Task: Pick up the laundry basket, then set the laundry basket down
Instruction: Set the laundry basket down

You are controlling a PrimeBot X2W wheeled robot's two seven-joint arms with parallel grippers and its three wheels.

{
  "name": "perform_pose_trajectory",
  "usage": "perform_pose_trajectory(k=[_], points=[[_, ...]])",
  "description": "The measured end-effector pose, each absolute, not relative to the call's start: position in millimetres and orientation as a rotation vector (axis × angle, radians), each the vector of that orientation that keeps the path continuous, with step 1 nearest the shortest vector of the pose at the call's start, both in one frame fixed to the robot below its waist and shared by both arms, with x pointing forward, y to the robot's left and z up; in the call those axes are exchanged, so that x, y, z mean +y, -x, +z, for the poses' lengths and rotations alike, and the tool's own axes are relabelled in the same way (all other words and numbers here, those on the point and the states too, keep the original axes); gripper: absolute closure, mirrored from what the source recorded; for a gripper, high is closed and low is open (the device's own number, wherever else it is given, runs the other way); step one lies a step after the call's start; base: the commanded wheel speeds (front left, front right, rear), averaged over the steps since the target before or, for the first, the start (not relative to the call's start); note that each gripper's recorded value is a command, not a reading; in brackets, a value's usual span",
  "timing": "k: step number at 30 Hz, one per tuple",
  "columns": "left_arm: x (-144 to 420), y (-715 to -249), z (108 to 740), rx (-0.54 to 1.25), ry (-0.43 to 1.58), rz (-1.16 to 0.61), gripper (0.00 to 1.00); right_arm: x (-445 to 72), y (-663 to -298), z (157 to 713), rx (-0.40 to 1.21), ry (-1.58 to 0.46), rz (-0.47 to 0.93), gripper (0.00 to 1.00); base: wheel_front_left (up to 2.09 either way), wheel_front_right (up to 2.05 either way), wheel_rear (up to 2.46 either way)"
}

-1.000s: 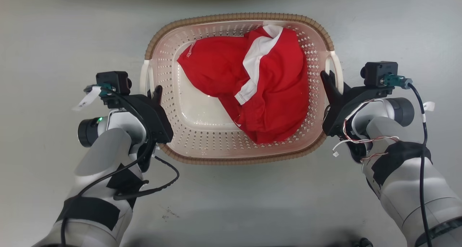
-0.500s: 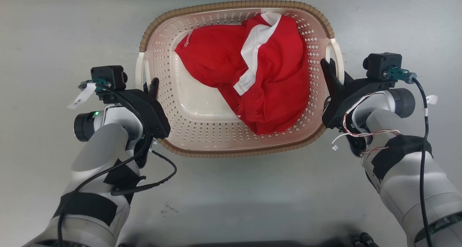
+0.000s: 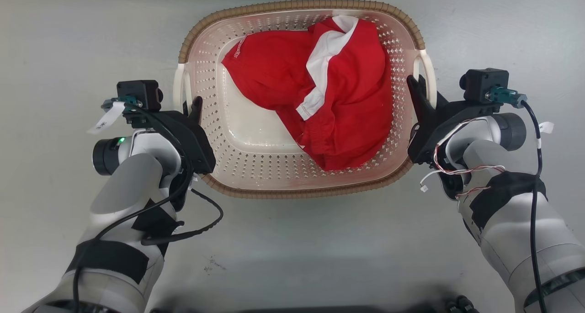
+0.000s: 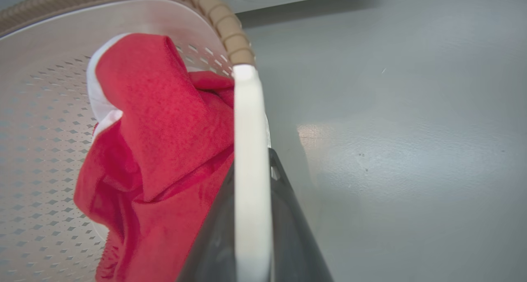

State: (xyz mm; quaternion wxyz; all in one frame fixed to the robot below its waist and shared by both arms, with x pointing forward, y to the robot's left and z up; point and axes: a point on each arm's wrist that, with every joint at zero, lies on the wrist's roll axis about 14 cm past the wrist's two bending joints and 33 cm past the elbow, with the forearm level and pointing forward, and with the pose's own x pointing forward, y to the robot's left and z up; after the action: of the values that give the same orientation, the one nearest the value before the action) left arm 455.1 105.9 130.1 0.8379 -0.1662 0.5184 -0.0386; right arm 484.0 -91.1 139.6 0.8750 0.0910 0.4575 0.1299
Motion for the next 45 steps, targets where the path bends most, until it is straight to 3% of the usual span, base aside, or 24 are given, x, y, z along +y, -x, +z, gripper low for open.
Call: perform_pose_trajectory(k=[1, 2, 3, 4, 20, 45], points=[[106, -455, 131, 1.096, 0.351, -0.081, 0.63, -91, -484, 140, 0.954, -0.188, 0.272, 1.0, 0.0, 0.0, 0.0], [107, -455, 131, 1.096, 0.35, -0.08, 0.45, -91, -485, 141, 0.953, -0.185, 0.274, 0.83, 0.0, 0.0, 0.0], [108, -455, 131, 1.097, 0.348, -0.078, 0.0, -91, -485, 141, 0.952, -0.182, 0.275, 0.09, 0.0, 0.0, 0.0], [109, -455, 132, 1.098, 0.346, -0.075, 0.0, -92, -485, 142, 0.952, -0.18, 0.275, 0.0, 0.0, 0.0, 0.0], [121, -464, 165, 1.031, 0.307, -0.077, 0.0, -100, -502, 180, 0.85, -0.152, 0.269, 0.0, 0.0, 0.0, 0.0], [124, -455, 277, 0.716, 0.294, -0.097, 0.0, -113, -474, 285, 0.671, -0.247, 0.186, 0.0, 0.0, 0.0, 0.0]])
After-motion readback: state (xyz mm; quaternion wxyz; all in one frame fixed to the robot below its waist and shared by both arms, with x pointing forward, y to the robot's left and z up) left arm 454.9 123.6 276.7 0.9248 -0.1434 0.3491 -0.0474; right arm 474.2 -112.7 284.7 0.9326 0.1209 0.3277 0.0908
